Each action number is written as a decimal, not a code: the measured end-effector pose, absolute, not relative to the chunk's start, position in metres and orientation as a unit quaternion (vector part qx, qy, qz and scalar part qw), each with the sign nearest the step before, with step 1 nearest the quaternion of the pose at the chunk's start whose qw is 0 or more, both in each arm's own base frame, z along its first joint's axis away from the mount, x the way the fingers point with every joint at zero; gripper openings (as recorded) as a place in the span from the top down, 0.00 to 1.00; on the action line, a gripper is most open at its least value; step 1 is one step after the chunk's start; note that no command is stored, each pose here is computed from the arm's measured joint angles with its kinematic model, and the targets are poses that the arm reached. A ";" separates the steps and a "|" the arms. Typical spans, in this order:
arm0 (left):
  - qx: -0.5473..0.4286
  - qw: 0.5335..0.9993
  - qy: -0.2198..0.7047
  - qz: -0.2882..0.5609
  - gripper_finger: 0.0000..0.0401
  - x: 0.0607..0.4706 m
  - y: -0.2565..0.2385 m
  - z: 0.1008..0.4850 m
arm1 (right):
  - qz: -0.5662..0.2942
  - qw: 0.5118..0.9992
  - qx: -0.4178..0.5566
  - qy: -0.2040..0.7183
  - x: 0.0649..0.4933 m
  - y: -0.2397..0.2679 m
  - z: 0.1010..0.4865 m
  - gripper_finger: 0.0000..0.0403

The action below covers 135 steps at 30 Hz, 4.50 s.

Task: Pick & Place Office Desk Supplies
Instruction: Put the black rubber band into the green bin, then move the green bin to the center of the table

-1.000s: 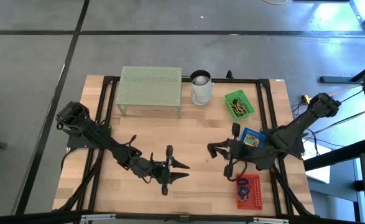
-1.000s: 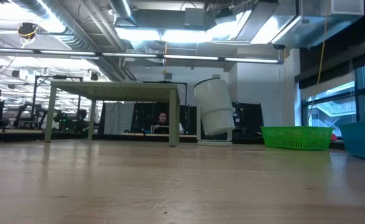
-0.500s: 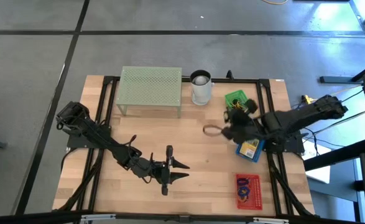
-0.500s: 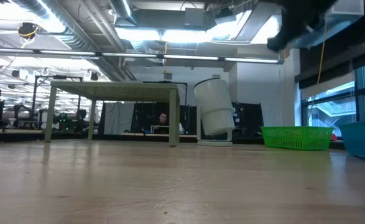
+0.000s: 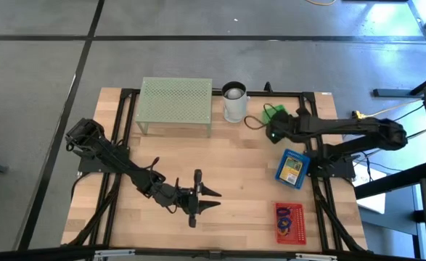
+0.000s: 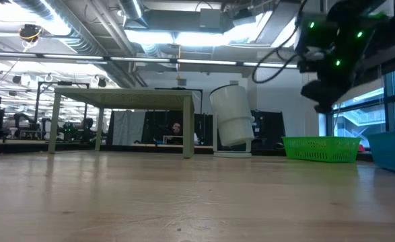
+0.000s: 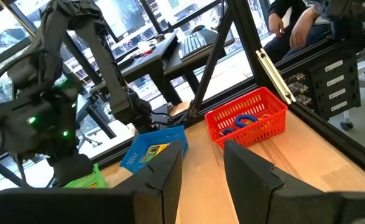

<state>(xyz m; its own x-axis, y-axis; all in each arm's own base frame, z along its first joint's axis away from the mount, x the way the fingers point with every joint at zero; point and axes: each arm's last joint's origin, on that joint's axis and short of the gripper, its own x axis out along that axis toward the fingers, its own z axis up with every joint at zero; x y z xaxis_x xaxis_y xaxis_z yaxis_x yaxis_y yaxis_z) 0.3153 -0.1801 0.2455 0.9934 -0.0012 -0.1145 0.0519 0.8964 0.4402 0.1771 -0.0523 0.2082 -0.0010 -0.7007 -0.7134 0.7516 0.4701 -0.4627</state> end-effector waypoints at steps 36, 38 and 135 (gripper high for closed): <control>0.171 0.967 0.064 0.178 0.73 0.334 -0.132 0.250 | -0.519 0.690 0.035 0.504 0.171 -0.080 0.200 0.49; 0.155 0.969 0.061 0.182 0.74 0.338 -0.124 0.250 | -0.503 0.699 0.022 0.507 0.174 -0.074 0.200 0.50; 0.130 0.959 0.070 0.240 0.77 0.322 -0.114 0.271 | -0.087 0.846 0.122 0.511 0.268 0.054 0.190 0.99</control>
